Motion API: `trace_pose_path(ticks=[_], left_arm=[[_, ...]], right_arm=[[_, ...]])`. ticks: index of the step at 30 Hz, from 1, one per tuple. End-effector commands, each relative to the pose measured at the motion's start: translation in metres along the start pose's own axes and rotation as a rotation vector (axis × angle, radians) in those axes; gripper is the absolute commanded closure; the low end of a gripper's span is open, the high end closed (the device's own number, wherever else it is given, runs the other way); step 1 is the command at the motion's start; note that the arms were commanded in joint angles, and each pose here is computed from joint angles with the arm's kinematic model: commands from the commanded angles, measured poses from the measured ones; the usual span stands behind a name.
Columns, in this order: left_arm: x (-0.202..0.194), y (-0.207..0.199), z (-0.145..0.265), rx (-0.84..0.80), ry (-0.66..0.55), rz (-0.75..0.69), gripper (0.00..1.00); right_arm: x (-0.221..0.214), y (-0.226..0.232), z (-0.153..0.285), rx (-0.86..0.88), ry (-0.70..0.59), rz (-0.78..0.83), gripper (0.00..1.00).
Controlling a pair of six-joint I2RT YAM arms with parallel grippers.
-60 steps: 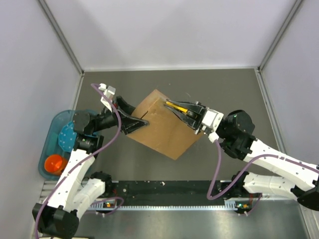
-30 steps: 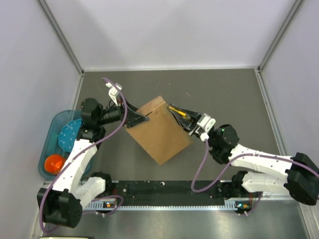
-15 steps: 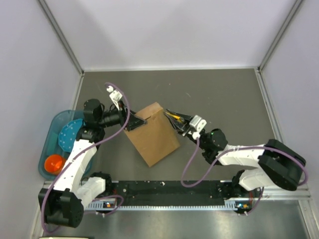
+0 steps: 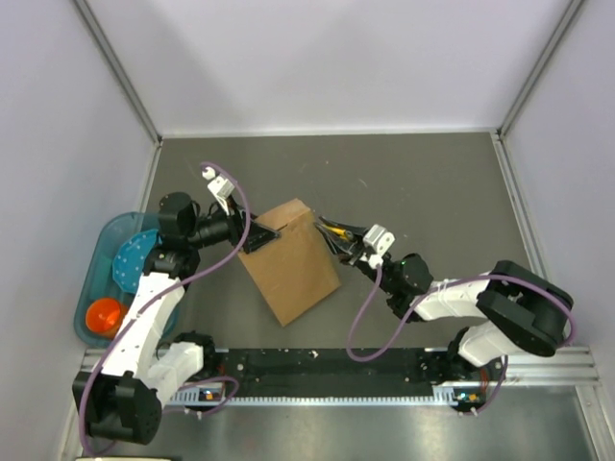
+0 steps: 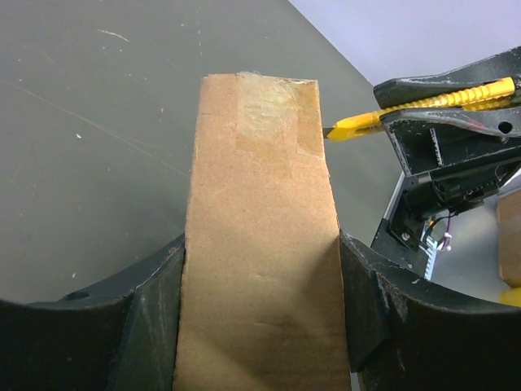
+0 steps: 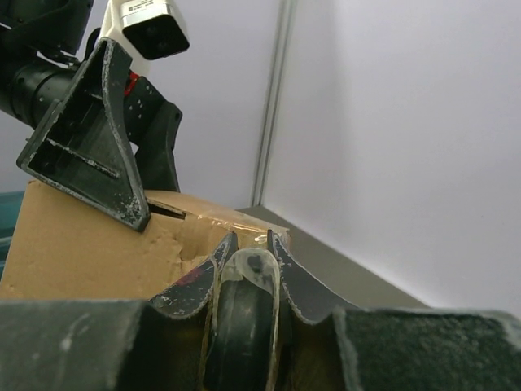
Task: Unpack the express box
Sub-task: Cut the express box.
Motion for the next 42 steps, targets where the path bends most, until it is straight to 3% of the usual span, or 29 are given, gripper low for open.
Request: trace_pose_path(ticks=[1,30,42], left_arm=[[0.058,-0.03,0.011,-0.028,-0.2,-0.323,1.0],[0.039,-0.021,0.009,-0.028,-0.145,-0.253,1.0],[0.03,0.016,0.013,0.135,-0.159,-0.175,1.0]], right_arm=[[-0.063,0.069,0.054,0.247,0.301,-0.202,1.0],[-0.089,0.083,0.075,0.213,0.34,-0.302,1.0],[-0.091,0.086,0.079,0.233,0.352,-0.34,1.0]])
Point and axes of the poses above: each gripper's point midway between its finger pads, its own z axis back along the fingers, its own y axis along the line the jaws close on, x = y × z, the point moved 6 cm from there along z, back along the fingers, and after that the axes turned 11 degrees about z, right-handed, at the moved point
